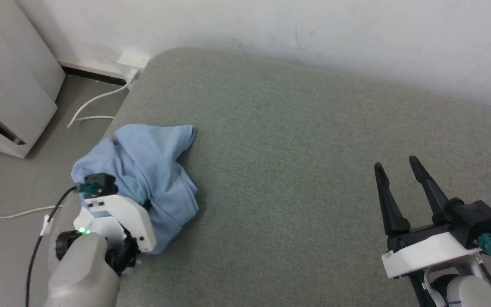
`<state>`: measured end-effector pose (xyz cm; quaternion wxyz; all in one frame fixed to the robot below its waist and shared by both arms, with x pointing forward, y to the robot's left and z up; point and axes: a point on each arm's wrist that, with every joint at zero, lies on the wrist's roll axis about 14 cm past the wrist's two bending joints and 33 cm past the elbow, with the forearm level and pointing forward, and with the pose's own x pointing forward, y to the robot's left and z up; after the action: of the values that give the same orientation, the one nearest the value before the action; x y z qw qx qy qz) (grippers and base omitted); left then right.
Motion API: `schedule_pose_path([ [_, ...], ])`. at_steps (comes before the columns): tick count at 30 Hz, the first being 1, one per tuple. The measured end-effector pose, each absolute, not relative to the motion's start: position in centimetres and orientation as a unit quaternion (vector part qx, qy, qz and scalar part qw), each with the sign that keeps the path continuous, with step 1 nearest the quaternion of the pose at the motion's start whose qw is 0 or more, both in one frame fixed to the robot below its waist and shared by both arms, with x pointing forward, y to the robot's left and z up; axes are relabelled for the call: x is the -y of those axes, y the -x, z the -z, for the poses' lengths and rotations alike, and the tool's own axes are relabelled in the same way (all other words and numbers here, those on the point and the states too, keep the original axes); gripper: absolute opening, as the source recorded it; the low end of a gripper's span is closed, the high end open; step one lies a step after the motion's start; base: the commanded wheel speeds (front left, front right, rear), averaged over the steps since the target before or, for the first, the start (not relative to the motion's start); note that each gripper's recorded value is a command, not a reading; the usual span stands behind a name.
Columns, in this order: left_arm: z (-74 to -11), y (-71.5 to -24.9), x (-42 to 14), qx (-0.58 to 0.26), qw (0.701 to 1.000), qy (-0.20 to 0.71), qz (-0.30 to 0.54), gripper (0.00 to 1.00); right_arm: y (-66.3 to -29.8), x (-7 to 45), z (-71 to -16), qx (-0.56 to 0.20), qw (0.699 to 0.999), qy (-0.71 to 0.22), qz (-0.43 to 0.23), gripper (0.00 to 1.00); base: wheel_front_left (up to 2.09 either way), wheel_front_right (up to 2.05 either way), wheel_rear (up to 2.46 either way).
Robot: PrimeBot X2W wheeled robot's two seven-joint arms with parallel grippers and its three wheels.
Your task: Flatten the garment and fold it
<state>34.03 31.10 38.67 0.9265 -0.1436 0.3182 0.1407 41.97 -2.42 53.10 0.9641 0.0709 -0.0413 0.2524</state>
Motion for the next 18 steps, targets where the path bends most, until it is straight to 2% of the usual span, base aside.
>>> schedule_pose_path([
  [6,-43.8,-34.3,-35.4,-0.169,0.963,0.087,-0.193,0.0,-41.4,2.3,-54.8,0.067,0.961,-0.079,-0.255,1.0,0.0,0.0,0.0],
  [10,-47.7,-35.1,-36.4,-0.079,0.975,0.051,-0.2,0.0,-41.2,3.3,-55.8,0.084,0.963,-0.084,-0.241,1.0,0.0,0.0,0.0],
  [18,-57.3,-40.2,-31.0,0.081,0.989,0.021,-0.12,0.0,-41.2,8.1,-56.4,0.096,0.977,-0.075,-0.175,1.0,0.0,0.0,0.0],
])
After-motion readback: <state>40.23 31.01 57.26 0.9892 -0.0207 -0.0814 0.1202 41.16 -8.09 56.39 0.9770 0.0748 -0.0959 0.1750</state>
